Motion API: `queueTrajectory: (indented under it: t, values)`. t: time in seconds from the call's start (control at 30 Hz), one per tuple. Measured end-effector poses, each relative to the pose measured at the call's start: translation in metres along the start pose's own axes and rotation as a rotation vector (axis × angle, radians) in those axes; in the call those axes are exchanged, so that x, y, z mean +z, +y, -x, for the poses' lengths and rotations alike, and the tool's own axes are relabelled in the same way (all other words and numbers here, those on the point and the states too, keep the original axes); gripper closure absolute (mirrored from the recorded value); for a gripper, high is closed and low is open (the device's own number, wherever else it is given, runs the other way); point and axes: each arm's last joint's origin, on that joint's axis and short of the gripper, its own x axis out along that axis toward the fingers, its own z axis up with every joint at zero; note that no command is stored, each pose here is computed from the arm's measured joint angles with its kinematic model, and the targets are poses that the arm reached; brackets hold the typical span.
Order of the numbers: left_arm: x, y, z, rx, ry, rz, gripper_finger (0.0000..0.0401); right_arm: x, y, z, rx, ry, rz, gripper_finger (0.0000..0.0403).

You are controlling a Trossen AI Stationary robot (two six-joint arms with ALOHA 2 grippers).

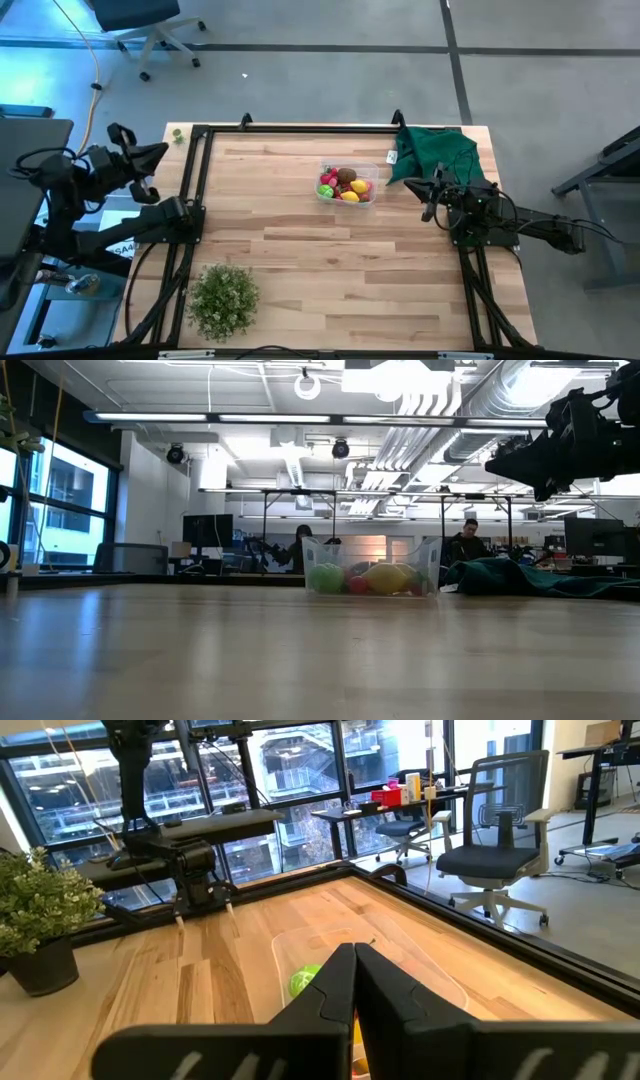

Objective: Pick and placing Produce into tupperware
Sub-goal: Return to Home Position

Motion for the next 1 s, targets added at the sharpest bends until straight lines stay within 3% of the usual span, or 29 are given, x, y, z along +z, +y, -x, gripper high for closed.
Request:
queueTrajectory:
  t: [0.43, 0.57, 0.63, 0.8, 1.0]
  values:
    - [-0.016, -0.001, 0.015, 0.037, 0.005, 0.011, 0.0398, 0.000, 0.000, 0.000, 0.000, 0.000, 0.000, 0.0403]
    - [-0.027, -0.003, 0.003, 0.031, 0.013, 0.030, 0.0398, 0.000, 0.000, 0.000, 0.000, 0.000, 0.000, 0.0403]
    - [-0.031, -0.005, -0.007, 0.010, -0.050, 0.034, 0.0398, 0.000, 0.000, 0.000, 0.001, 0.000, 0.000, 0.0403]
    - [-0.061, -0.012, -0.038, -0.064, -0.178, 0.060, 0.0398, 0.000, 0.000, 0.000, 0.002, 0.000, 0.000, 0.0403]
    - [-0.123, -0.021, -0.063, -0.089, -0.087, 0.109, 0.0398, 0.000, 0.000, 0.000, 0.002, 0.000, 0.000, 0.0403]
